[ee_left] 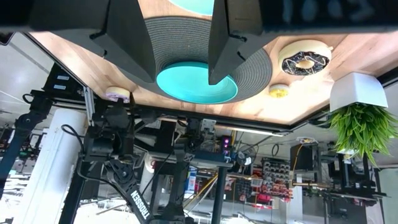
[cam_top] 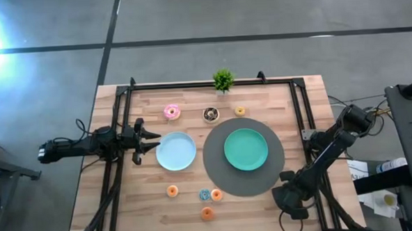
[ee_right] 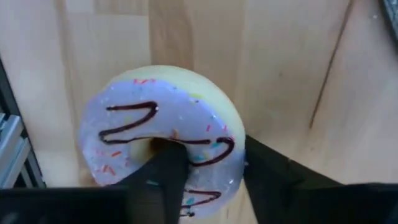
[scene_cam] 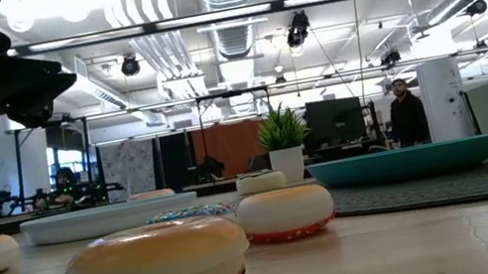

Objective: Pick & Place donuts
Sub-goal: Put the large purple donut on the green plate, then put the large black donut on the green plate

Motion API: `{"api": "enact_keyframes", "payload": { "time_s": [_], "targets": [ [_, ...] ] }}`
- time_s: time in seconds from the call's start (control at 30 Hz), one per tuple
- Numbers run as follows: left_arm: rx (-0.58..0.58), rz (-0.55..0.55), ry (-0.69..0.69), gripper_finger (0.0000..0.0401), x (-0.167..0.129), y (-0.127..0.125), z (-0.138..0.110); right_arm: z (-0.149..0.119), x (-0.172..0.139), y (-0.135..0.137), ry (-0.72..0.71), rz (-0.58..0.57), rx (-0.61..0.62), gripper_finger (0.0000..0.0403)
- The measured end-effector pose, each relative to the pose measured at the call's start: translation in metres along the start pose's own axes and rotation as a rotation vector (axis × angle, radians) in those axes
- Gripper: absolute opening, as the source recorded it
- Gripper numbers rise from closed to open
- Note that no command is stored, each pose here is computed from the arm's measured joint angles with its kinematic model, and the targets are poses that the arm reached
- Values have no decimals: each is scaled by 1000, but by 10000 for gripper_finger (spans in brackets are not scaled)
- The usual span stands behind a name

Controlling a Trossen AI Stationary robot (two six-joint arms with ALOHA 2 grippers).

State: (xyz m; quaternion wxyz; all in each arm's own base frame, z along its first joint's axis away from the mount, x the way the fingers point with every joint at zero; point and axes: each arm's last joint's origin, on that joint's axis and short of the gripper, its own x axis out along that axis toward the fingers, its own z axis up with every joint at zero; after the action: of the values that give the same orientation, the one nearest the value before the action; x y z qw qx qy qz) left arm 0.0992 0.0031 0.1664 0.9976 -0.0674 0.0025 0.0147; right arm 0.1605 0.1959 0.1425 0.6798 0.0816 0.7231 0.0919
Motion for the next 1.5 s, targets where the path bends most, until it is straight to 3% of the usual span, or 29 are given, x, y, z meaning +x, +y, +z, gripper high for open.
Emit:
{"api": "enact_keyframes", "payload": {
  "time_s": [0.13,0.23,0.53,0.7,0.87,1.0,1.23,1.5],
  "targets": [
    [0,0,0,123,0,0,0,0,-16,-4,-71,-20,45,46],
    [0,0,1,123,0,0,0,2,-40,-17,-184,-67,159,18],
    [0,-1,2,123,0,0,0,38,-101,-105,-544,-119,547,27],
    [0,0,3,123,0,0,0,52,-98,-149,-480,-162,584,29],
    [0,0,3,123,0,0,0,69,-83,-167,-428,-134,552,32],
    [0,1,3,123,0,0,0,78,-75,-169,-379,-112,523,69],
    [0,1,2,123,0,0,0,67,-79,-167,-275,-160,444,179],
    [0,1,3,123,0,0,0,53,-106,-159,-407,-184,362,243]
  ]
}}
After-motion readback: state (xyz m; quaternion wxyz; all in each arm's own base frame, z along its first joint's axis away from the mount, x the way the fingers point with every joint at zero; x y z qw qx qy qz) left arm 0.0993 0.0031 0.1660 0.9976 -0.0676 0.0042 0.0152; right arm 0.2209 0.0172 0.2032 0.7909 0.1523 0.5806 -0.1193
